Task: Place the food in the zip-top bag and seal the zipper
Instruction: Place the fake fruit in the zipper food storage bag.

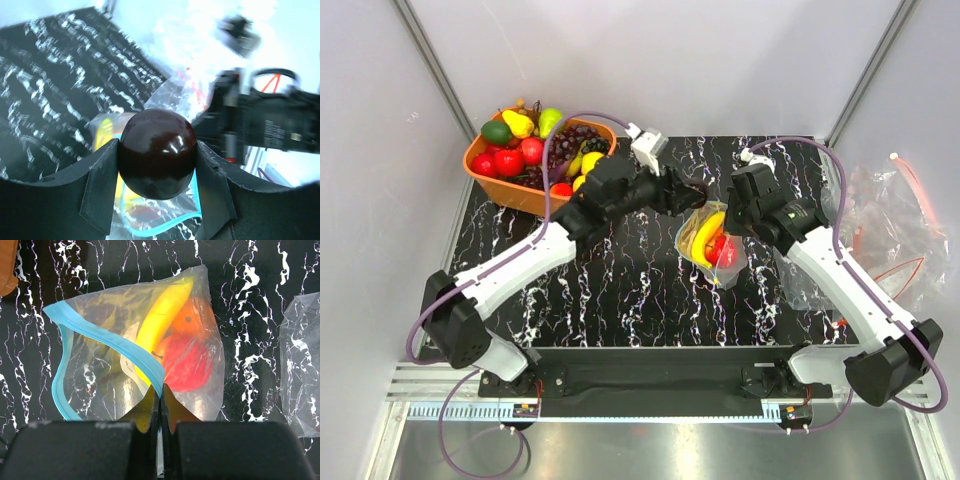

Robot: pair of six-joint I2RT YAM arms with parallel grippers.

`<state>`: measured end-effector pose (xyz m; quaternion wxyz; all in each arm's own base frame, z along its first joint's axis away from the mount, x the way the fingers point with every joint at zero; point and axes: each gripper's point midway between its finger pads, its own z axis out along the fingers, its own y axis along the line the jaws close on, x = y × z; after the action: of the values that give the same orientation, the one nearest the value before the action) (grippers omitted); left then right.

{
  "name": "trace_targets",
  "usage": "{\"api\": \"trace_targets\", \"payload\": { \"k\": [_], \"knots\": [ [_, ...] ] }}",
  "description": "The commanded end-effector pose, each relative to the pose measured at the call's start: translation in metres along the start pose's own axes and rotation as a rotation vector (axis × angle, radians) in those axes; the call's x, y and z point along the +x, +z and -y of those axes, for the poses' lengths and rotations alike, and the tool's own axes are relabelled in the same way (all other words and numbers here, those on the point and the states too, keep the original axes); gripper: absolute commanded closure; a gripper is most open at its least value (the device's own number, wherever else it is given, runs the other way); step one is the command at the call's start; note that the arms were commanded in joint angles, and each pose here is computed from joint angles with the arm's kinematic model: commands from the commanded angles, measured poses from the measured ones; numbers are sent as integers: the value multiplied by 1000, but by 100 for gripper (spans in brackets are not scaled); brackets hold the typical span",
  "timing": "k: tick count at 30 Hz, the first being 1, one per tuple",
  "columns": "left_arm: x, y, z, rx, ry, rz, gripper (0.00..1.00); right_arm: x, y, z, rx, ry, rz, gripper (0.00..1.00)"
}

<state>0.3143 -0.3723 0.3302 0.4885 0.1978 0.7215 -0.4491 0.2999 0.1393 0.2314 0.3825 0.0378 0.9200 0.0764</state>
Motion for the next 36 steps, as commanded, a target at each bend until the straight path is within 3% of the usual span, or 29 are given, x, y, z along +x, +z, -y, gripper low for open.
{"api": "trace_targets", "payload": {
  "k": [1, 5, 18, 24, 28, 30, 31, 33, 36],
  "knots": [
    [-37, 1, 26, 41, 145, 196, 62, -20, -7, -4, 2, -5, 57, 100],
    [-27, 9, 32, 58, 153, 246, 62, -25, -9, -5, 0, -3, 72, 100],
    [17, 28, 21, -3, 144, 198, 63, -32, -7, -1, 28, 11, 82, 100],
    [30, 30, 28, 3, 192, 204, 56, -35, -6, -1, 30, 21, 87, 100],
    [35, 36, 28, -9, 207, 181, 43, -36, -8, -1, 30, 25, 92, 100],
    [34, 36, 24, -39, 207, 185, 24, -36, -10, 0, 31, 26, 93, 100],
    [34, 36, 24, -41, 209, 185, 20, -36, -9, 1, 35, 27, 93, 100],
    [36, 37, 23, -47, 210, 174, 12, -36, -10, 1, 34, 25, 92, 100],
    [38, 43, 19, -69, 214, 142, 10, -36, -11, 1, 33, 24, 95, 100]
  ]
}}
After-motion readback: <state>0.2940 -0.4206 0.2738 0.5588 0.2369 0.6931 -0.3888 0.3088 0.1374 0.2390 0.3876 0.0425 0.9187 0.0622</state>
